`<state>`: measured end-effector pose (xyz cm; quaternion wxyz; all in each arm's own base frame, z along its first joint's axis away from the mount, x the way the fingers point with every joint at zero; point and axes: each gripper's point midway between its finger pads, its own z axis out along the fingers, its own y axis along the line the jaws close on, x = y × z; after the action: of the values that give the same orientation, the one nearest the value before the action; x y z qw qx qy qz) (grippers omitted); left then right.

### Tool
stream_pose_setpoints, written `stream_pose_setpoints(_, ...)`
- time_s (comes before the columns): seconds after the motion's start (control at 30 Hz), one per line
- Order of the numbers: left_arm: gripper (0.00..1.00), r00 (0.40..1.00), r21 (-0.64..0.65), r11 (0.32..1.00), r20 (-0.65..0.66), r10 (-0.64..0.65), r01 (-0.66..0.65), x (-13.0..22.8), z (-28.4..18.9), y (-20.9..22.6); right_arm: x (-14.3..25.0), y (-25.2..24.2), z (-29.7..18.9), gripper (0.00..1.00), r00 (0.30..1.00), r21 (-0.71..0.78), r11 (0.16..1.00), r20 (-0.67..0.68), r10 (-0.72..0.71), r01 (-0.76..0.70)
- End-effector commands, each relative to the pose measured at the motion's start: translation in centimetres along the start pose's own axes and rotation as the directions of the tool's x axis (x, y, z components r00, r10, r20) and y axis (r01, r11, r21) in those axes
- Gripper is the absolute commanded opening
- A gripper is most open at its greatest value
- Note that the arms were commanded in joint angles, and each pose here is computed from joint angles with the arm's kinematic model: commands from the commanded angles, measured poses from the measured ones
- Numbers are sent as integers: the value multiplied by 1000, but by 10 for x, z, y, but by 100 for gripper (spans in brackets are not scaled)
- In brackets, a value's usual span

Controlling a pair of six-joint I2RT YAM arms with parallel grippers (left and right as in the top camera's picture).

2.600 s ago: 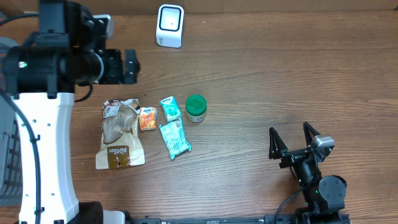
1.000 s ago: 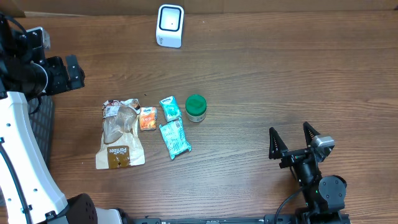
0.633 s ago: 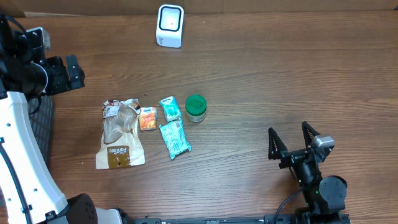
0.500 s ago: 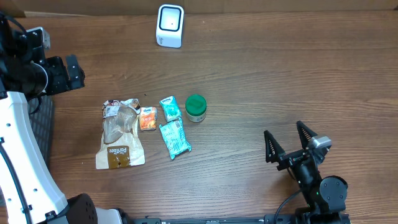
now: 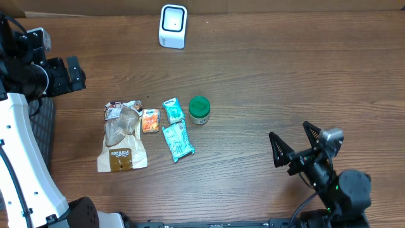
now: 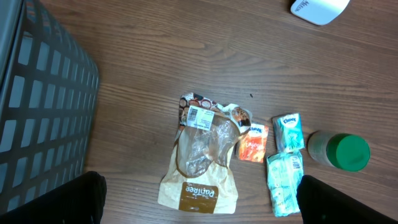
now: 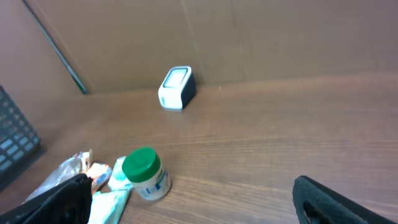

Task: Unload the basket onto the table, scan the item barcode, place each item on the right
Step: 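Move the right gripper over the green-capped jar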

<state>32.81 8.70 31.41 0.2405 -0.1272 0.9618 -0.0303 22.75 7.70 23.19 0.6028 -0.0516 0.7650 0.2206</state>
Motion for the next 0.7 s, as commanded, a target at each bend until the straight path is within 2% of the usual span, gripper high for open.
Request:
stream_pose_setpoints(0.0,100,1000,-9,1000,10,17,-17,-3,-2,3,-24,9,2,100,999,-12,1000,-32,-3,3)
stream_pose_setpoints(0.17,100,1000,-8,1000,10,17,-17,-3,-2,3,-42,15,9,100,985,-13,999,-168,-32,30)
stream_pose_setpoints(0.37,100,1000,-8,1000,10,17,-17,-3,-2,3,-66,16,27,100,934,23,999,-356,33,-27)
stream_pose_setpoints(0.53,100,1000,-8,1000,10,17,-17,-3,-2,3,-70,16,47,100,817,69,992,-564,124,-104)
stream_pose_setpoints(0.67,100,1000,-8,1000,10,17,-17,-3,-2,3,-63,9,64,100,671,144,979,-713,204,-146)
